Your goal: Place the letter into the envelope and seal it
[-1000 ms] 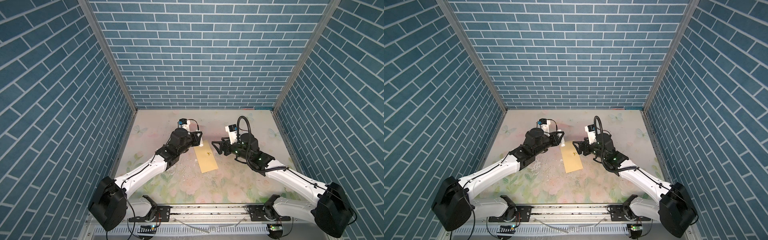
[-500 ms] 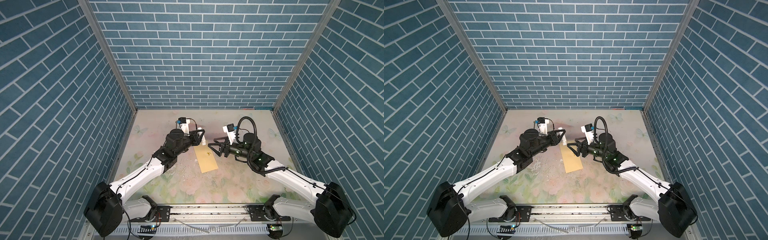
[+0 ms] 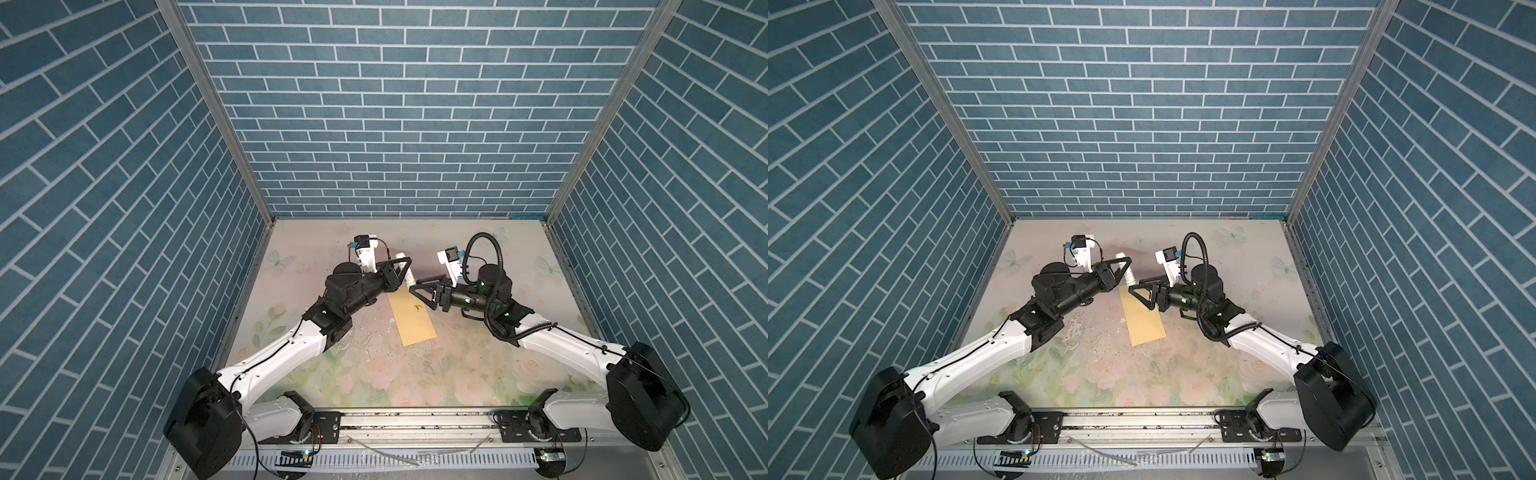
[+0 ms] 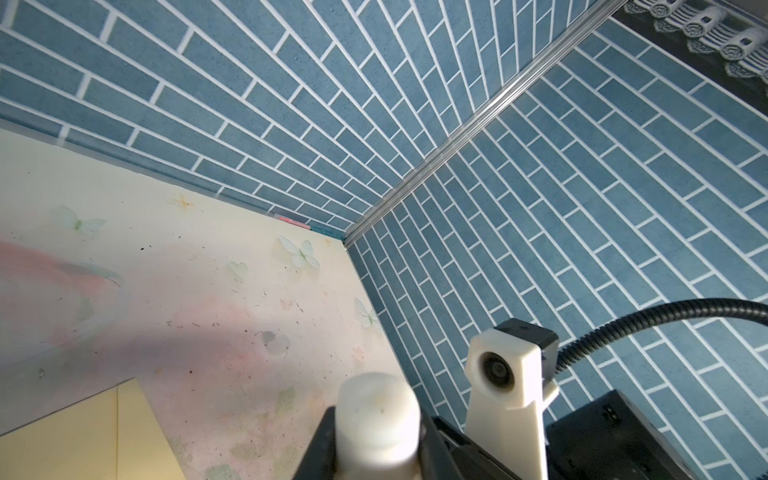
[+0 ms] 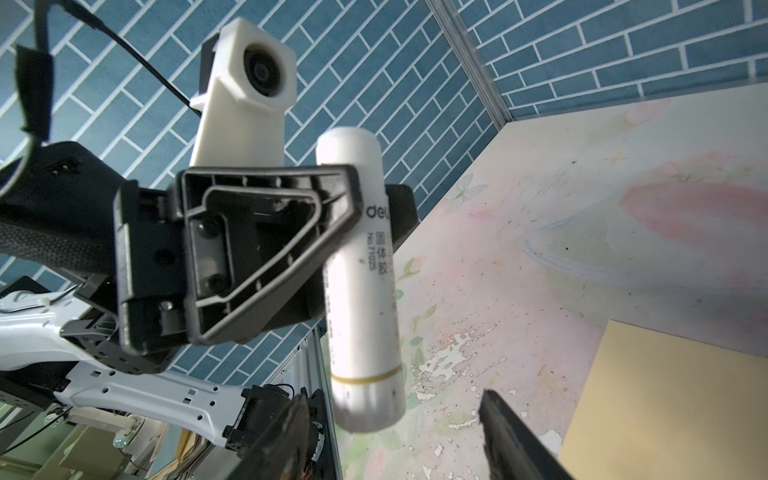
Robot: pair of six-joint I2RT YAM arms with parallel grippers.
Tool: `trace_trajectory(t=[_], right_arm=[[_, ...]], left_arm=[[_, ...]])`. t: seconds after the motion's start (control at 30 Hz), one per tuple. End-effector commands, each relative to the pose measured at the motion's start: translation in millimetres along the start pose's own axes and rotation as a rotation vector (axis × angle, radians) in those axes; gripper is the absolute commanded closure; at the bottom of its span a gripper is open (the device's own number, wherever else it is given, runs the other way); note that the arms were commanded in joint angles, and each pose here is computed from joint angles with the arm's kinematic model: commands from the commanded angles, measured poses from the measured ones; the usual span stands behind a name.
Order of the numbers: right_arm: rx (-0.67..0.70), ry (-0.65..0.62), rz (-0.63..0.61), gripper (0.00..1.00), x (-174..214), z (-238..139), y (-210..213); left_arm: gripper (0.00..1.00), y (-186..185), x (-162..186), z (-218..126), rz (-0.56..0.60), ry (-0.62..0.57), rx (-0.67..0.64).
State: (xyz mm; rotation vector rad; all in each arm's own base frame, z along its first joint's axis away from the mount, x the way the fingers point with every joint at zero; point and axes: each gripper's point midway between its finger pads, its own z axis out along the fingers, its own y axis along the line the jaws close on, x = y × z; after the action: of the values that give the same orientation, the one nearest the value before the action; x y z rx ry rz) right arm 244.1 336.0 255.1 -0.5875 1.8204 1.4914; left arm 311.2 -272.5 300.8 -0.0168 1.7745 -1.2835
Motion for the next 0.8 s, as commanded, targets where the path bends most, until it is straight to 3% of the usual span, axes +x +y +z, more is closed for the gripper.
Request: trace_trajectory(t=[0.0,0.2,0.77], right_arm=[[-0.097,-0.067,-0.014,0.38,-28.0,3.3,24.1],[-0.128,-0.073,-0.005,0.47,-33.9,9.1,26.9],[-0.130,-0.065,0.003,0.92,-36.0,13.5,25.4]], left_arm=[[1.00,-19.0,-9.9,-4.4,0.012,-0.033,0.082],[1.00,-19.7,-8.9,-3.8,0.014,-0.029,0.090],[1.00,-16.0,-6.2,0.3,0.017,-0.024,0.088]])
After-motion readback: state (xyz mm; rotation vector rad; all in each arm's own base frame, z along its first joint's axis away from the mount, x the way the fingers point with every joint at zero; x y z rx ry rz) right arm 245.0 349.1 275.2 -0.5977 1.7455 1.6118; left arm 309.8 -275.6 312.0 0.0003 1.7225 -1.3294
